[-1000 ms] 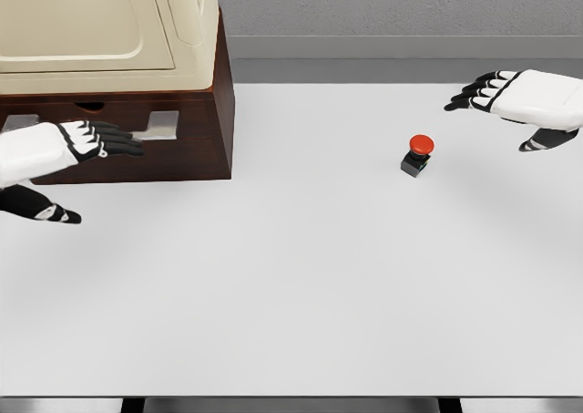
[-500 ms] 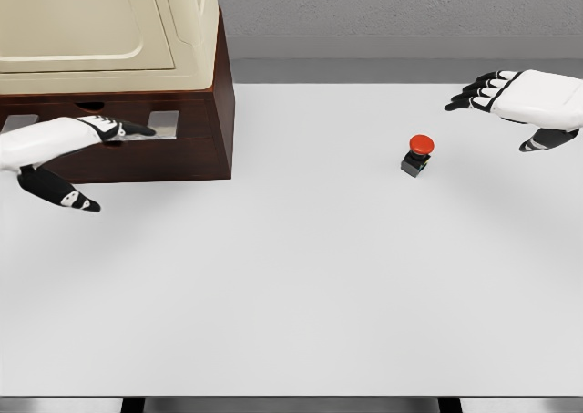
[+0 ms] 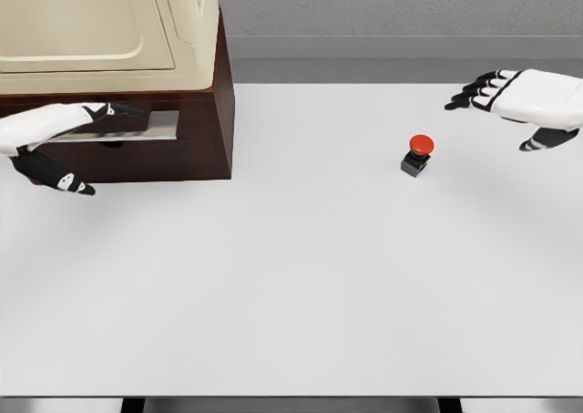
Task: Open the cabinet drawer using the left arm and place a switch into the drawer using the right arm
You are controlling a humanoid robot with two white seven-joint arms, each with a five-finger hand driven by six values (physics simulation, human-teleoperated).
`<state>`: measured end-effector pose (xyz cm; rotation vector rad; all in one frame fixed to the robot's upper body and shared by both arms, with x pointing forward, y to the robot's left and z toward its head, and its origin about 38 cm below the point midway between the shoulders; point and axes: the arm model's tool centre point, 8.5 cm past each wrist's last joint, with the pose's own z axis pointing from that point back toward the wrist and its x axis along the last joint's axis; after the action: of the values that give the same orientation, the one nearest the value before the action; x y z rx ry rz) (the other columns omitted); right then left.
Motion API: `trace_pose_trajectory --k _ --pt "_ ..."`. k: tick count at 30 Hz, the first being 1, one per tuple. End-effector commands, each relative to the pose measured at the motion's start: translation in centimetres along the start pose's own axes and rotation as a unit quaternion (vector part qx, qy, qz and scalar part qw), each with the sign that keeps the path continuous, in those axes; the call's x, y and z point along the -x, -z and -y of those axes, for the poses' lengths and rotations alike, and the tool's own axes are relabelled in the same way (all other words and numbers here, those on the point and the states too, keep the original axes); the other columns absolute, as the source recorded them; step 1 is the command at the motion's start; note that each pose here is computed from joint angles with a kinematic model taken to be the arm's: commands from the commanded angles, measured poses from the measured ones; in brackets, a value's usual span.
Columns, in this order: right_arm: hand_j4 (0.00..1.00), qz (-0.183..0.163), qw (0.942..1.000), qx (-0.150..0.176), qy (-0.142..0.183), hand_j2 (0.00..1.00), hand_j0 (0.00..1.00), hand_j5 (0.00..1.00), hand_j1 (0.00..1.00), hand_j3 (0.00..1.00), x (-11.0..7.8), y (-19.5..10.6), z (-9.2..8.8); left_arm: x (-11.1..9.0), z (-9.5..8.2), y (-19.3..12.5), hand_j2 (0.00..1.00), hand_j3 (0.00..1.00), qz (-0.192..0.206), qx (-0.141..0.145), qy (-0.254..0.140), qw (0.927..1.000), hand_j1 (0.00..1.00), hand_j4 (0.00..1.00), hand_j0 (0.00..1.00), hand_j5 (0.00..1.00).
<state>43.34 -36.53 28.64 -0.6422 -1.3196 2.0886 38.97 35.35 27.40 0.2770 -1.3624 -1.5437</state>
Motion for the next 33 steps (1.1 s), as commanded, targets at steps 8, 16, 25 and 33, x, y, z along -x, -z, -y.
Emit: trace_pose_trajectory --k 8,16,25,33 --pt "1.00 -0.001 1.0000 0.001 0.003 1.00 1.00 1.00 1.00 1.00 0.0 0.0 0.0 1.0 1.0 0.6 0.99 0.99 -0.031 0.011 0.014 0.9994 0.99 0.99 0.99 0.99" --pt "1.00 -0.001 1.0000 0.001 0.003 1.00 1.00 1.00 1.00 1.00 0.0 0.0 0.0 1.4 1.0 0.6 0.99 0.99 -0.043 0.010 0.015 0.9989 0.99 0.99 0.99 0.99" --pt "1.00 -0.001 1.0000 0.001 0.003 1.00 1.00 1.00 1.00 1.00 0.0 0.0 0.0 1.7 1.4 0.7 0.78 0.78 -0.047 0.017 0.013 0.9987 0.78 0.78 0.78 0.78" --pt "1.00 -0.002 1.0000 0.004 -0.001 1.00 1.00 1.00 1.00 1.00 0.2 -0.1 0.4 1.9 1.6 0.6 0.78 0.78 -0.049 0.021 0.014 0.9985 0.78 0.78 0.78 0.78"
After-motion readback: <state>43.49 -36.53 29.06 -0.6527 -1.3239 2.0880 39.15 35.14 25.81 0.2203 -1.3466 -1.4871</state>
